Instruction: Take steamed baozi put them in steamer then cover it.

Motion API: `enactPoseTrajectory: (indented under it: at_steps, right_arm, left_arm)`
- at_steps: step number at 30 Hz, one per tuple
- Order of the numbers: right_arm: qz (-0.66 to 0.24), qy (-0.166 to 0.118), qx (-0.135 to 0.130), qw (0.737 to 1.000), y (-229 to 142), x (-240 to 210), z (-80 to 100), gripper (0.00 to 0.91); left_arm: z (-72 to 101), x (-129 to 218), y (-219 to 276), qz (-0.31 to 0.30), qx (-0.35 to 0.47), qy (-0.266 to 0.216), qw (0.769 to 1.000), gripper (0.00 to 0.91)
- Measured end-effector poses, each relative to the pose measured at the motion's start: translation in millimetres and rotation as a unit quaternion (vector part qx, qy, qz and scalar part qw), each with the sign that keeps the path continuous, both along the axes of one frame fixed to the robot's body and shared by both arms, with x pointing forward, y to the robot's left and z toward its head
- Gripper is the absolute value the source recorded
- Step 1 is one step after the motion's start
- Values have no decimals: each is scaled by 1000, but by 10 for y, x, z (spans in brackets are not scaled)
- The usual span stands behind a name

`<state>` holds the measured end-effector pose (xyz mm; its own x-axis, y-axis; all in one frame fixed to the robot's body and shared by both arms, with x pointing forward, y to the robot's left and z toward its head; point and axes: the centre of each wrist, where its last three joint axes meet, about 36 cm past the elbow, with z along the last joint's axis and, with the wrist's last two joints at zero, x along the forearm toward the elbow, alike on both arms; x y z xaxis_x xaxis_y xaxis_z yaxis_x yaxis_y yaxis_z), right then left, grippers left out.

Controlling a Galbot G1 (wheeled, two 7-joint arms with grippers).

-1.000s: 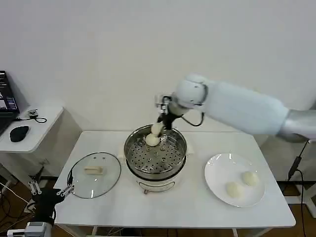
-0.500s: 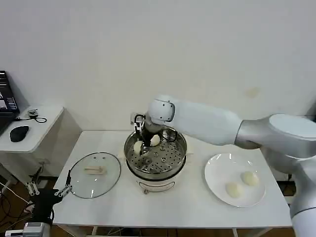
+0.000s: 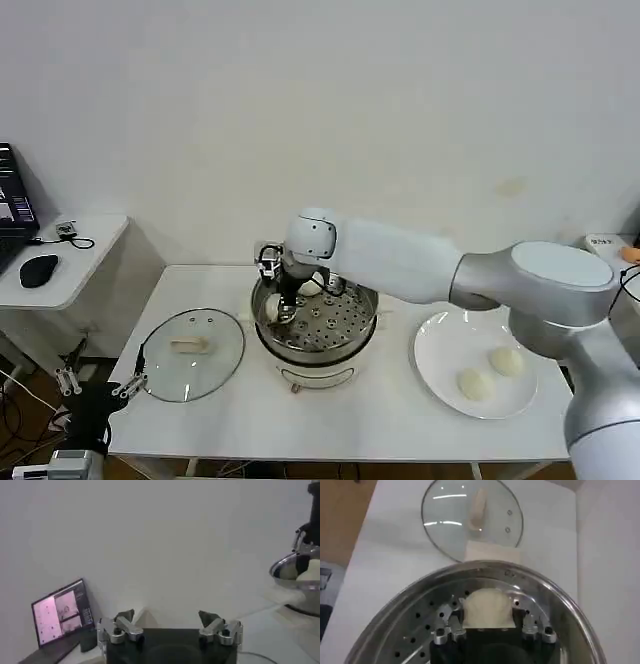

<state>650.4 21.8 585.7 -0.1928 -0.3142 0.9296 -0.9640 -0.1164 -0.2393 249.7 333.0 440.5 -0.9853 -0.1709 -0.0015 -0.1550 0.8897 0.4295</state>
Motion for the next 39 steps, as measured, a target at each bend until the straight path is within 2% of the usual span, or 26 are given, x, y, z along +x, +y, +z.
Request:
enactPoseTrajectory:
  at_steps: [4,10,17,22,25,28,39]
  right_arm:
    - [0,-4,2,1000,-49,-13,85,907]
    - [3,-19,0,1000,-328,-43,377,907]
    - [9,-43,-6,999,-1027,-107,833,907]
    - [17,-44,-18,999,-1631,-239,939,907]
    - [14,-47,-27,998,-2039,-347,949,907]
    - [10,-48,-39,998,-2427,-473,885,907]
    - [-19,-33,-75,996,-3520,-985,374,907]
  left_arm:
    - [8,3,-9,-2,0,-1,1000,907]
    - [9,28,-18,-4,-1,-3,1000,907]
    - [-17,50,-42,-9,-3,1,1000,907]
    - [-18,70,-88,-15,-7,1,1000,907]
    - [-29,71,-110,-18,-8,2,1000,907]
    - [-56,79,-128,-20,-8,4,1000,907]
    - [-73,86,-167,-36,-3,9,999,907]
